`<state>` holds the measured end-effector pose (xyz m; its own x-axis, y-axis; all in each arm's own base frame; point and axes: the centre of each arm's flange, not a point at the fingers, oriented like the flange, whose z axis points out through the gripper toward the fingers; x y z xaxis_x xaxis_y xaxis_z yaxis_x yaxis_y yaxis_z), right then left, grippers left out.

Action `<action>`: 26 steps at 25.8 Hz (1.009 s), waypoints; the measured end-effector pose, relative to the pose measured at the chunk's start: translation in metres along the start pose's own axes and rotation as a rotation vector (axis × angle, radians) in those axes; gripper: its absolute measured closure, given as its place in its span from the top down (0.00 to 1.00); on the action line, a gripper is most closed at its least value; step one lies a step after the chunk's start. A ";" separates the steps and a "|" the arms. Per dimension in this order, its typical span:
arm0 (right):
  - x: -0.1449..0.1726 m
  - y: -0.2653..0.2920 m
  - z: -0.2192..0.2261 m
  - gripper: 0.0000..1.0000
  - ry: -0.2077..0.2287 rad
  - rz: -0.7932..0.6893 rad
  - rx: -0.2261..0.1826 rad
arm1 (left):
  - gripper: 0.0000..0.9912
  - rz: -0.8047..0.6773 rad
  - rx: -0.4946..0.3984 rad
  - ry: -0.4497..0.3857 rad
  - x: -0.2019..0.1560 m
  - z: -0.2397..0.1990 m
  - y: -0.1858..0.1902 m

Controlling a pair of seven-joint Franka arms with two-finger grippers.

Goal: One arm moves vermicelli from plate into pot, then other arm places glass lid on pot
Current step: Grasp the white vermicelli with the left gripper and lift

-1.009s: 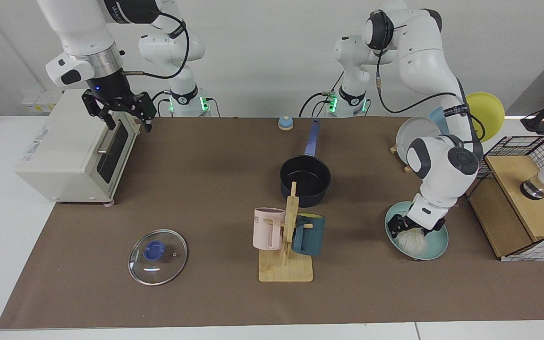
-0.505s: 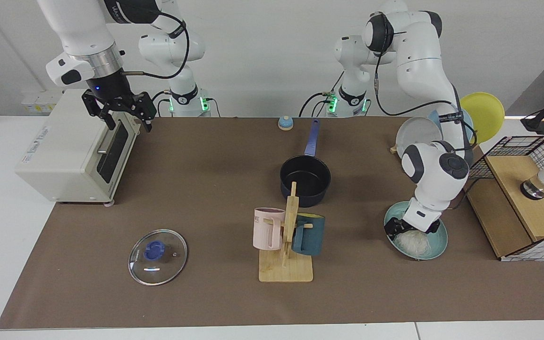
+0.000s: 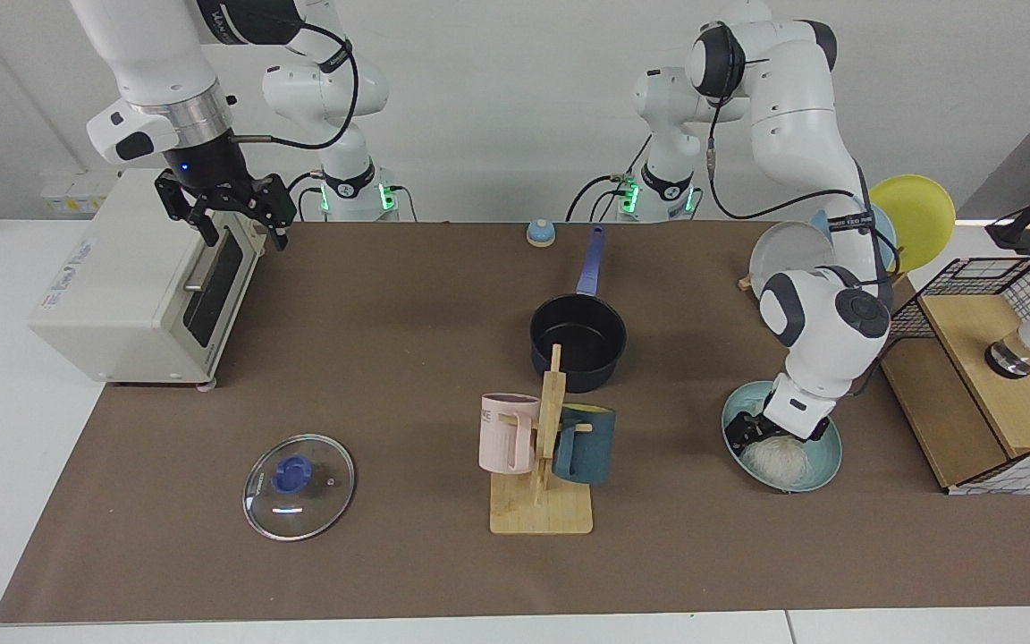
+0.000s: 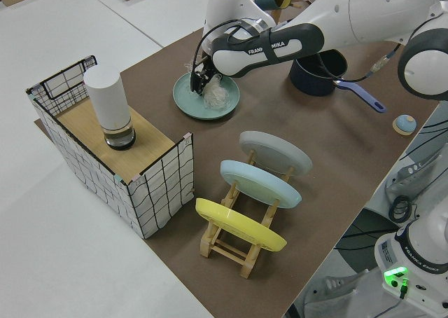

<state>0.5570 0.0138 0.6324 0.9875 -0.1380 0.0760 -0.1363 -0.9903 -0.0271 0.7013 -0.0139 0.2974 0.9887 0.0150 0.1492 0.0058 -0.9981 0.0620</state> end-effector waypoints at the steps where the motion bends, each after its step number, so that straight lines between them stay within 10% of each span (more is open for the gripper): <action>1: 0.000 0.000 0.000 1.00 0.000 0.000 0.000 | 0.99 -0.004 -0.005 0.002 0.000 -0.001 0.000; 12: 0.000 0.000 0.000 1.00 0.000 0.000 0.000 | 0.90 -0.032 -0.024 -0.008 0.001 -0.013 -0.009; 17: 0.000 0.000 0.000 1.00 0.000 0.000 0.000 | 0.53 -0.037 -0.025 -0.009 0.001 -0.016 -0.012; 26: 0.000 0.000 0.000 1.00 0.000 0.000 0.000 | 0.41 -0.027 -0.034 0.003 0.003 -0.032 -0.005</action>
<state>0.5570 0.0138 0.6324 0.9875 -0.1380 0.0760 -0.1363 -0.9903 -0.0271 0.6995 -0.0072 0.3292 0.9879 0.0417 0.1495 0.0269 -0.9947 0.0997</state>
